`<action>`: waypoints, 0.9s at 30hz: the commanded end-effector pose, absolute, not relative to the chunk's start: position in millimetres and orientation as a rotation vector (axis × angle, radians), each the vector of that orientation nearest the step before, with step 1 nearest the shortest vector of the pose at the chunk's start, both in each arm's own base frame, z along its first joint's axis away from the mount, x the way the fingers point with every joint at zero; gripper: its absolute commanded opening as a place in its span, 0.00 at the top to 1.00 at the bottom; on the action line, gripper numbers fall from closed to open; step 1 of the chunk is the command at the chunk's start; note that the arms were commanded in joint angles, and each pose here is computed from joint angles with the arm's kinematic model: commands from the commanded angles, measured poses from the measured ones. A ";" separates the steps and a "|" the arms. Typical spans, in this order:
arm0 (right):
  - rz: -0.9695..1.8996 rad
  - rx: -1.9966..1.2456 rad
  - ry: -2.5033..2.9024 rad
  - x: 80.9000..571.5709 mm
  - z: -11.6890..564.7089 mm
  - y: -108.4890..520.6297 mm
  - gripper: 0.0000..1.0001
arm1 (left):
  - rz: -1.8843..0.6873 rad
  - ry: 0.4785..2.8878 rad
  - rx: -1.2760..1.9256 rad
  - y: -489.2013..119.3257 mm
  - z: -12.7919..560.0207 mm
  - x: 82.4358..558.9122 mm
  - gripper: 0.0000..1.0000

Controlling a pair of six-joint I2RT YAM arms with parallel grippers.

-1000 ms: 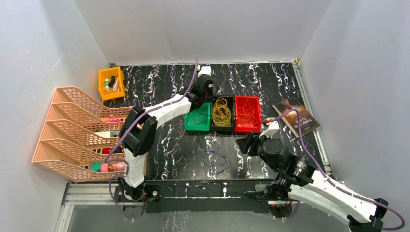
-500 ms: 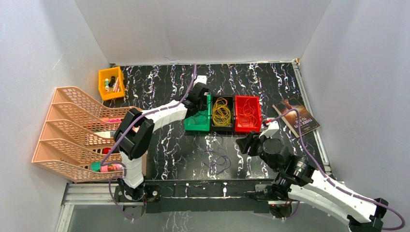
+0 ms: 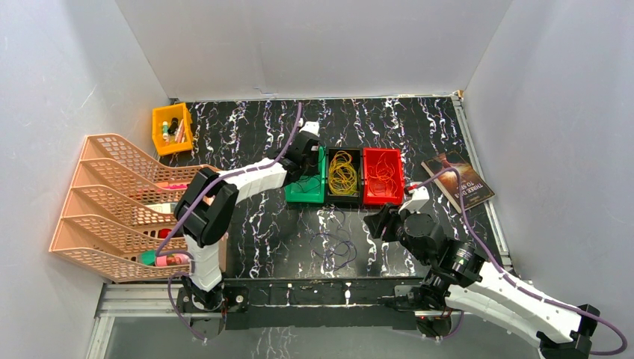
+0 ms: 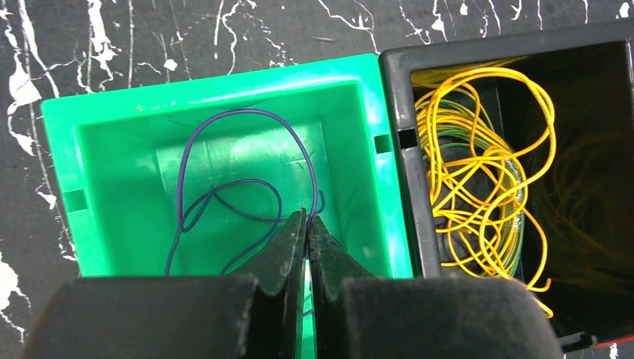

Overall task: Untangle the cables
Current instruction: Place the cable in the bin.

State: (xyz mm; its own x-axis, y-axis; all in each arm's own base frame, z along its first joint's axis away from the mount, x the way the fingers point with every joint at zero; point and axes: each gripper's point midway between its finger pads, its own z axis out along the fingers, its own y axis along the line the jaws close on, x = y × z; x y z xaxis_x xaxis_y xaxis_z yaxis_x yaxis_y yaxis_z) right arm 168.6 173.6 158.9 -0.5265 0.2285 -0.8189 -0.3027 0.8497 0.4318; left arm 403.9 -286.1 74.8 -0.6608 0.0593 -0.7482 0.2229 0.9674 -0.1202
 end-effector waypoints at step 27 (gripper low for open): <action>0.714 -0.020 1.945 172.6 182.7 175.4 0.42 | -0.309 2.294 0.279 -297.5 63.5 419.6 0.84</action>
